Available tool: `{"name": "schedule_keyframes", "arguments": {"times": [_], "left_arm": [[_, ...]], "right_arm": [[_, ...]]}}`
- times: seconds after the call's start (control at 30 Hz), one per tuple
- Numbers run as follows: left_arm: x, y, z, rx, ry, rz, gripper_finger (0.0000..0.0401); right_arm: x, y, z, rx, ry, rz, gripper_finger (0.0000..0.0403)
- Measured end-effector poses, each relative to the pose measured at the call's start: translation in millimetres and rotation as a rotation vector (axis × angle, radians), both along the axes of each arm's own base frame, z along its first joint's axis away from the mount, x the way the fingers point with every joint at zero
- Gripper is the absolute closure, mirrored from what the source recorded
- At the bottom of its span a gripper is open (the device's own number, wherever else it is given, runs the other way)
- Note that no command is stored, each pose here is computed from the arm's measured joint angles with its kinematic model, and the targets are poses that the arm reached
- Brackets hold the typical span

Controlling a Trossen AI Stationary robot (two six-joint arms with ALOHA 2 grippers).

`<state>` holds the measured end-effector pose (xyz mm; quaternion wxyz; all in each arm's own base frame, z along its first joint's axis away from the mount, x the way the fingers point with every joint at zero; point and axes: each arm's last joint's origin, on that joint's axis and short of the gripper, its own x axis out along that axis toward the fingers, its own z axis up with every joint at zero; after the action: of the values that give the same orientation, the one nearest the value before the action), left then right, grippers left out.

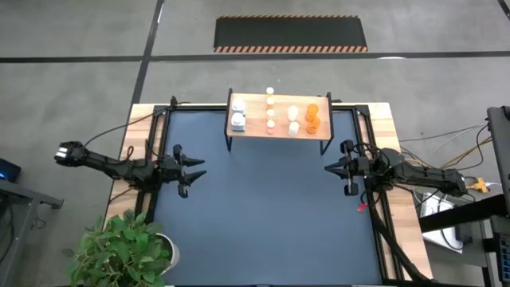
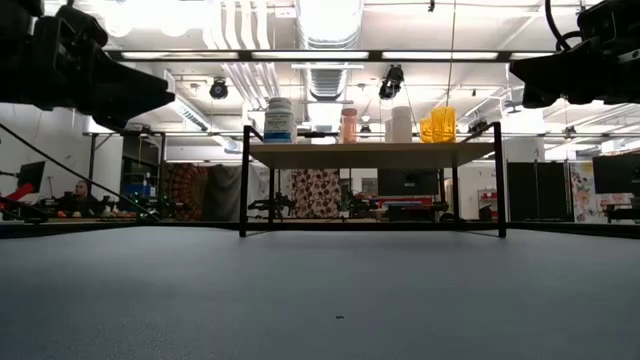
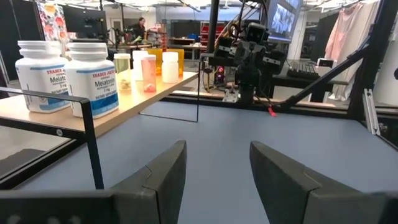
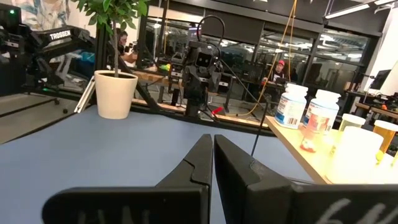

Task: Pick and place medicine bottles onto shelf by color
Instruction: Return to Home Position

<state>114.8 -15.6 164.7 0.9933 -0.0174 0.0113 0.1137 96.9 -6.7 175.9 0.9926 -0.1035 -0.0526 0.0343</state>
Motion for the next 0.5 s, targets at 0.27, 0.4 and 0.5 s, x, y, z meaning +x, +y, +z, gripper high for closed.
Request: {"name": "schedule_keyframes", "arguments": {"times": [0.27,0.4,0.5], "left_arm": [[1.4,-0.4,-2.4,0.006,0.024,0.0,0.024],[2.1,-0.5,-3.5,0.009,0.035,0.0,0.024],[2.5,-0.6,-4.2,0.011,0.042,0.0,0.024]], "right_arm": [[0.0,0.0,-0.2,0.0,0.001,0.0,0.0394],[0.0,0.0,-0.2,0.0,0.001,0.0,0.0394],[0.0,0.0,-0.1,0.0,0.0,0.0,0.0394]]}}
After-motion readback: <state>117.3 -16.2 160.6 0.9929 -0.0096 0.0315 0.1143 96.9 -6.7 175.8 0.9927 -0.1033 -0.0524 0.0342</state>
